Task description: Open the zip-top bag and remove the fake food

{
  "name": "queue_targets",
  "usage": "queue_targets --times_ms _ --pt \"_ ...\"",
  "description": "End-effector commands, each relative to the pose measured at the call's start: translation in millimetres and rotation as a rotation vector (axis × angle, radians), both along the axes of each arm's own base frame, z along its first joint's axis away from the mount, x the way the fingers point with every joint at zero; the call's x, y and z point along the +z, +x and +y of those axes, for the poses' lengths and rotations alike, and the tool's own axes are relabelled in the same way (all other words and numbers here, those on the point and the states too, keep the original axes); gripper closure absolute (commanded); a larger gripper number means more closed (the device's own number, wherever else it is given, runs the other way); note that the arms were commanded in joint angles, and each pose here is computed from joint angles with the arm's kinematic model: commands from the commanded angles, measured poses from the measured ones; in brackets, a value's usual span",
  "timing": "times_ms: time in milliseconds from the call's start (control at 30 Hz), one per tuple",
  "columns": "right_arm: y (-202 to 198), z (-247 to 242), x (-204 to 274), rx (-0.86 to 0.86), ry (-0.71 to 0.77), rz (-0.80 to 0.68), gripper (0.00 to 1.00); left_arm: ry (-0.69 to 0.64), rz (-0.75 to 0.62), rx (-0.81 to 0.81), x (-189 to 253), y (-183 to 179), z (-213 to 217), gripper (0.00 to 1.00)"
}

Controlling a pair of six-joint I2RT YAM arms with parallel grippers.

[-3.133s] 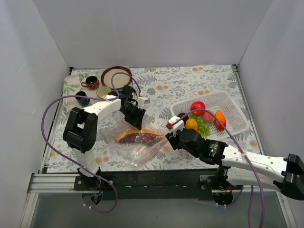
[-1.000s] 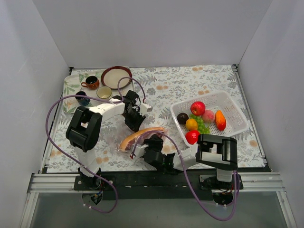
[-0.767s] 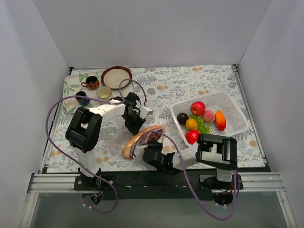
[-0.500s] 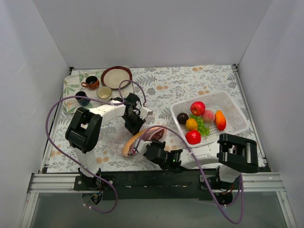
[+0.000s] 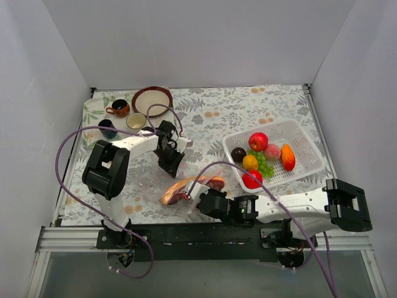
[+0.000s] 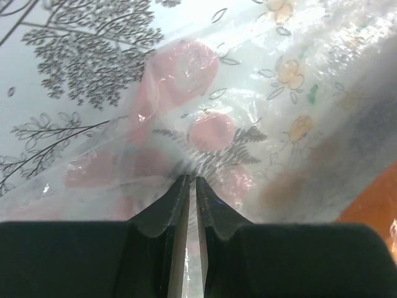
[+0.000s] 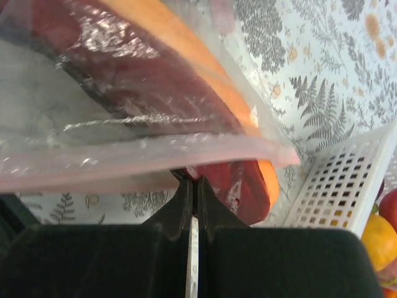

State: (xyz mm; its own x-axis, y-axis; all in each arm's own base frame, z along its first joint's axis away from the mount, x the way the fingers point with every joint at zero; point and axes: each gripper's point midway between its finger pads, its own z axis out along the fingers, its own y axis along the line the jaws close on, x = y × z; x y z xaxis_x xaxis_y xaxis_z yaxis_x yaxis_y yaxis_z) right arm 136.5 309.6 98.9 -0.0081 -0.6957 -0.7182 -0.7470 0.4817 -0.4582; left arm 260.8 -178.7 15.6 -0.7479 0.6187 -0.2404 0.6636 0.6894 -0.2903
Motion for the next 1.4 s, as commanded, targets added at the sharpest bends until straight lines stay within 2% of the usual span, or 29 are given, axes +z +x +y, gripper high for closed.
queue_targets --times_ms 0,33,233,333,367,467,567,733,800,1067,1133,1200,1233,1267,1300,1333,1367 --pt "-12 -1 32 -0.031 0.078 0.096 0.99 0.215 -0.016 0.050 -37 6 58 0.89" --pt "-17 -12 31 -0.028 0.034 0.121 0.99 0.217 -0.019 0.063 -37 9 61 0.89" --pt "-50 -22 51 0.033 0.013 0.318 0.99 0.187 0.024 0.124 -32 12 84 0.89" --pt "-55 -41 54 -0.019 -0.055 0.365 0.99 0.207 0.017 0.112 -34 4 94 0.90" --pt "-54 -60 52 -0.085 -0.104 0.377 0.99 0.209 0.029 0.114 -36 0 96 0.90" --pt "-47 -66 77 -0.153 -0.005 0.356 0.99 0.198 0.060 0.122 -41 -15 107 0.91" --pt "-28 -89 108 -0.293 0.111 0.291 0.99 0.210 0.069 0.149 -45 -24 126 0.91" --pt "2 -143 150 -0.517 0.128 0.127 0.99 0.201 0.073 0.202 -42 -24 146 0.92" --pt "15 -158 170 -0.612 0.194 0.048 0.99 0.204 0.069 0.212 -40 -23 153 0.92" --pt "53 -210 197 -0.850 0.306 -0.179 0.99 0.161 0.069 0.213 -17 -27 148 0.93" --pt "62 -229 186 -0.906 0.232 -0.241 0.99 0.108 0.059 0.213 -3 -21 139 0.93" --pt "77 -233 185 -0.958 0.257 -0.293 0.99 0.044 0.053 0.215 14 -13 127 0.93" --pt "81 -240 163 -0.925 0.088 -0.332 0.99 0.018 0.053 0.217 20 -10 123 0.93" --pt "85 -243 157 -0.931 0.051 -0.352 0.99 -0.002 0.055 0.215 25 -8 118 0.93" --pt "94 -246 155 -0.985 0.076 -0.386 0.99 -0.018 0.063 0.214 31 -8 114 0.93" --pt "95 -253 143 -0.991 -0.003 -0.404 0.99 -0.054 0.049 0.212 41 -3 108 0.93" --pt "100 -260 142 -1.034 -0.016 -0.416 0.99 -0.065 0.040 0.208 46 0 105 0.93"
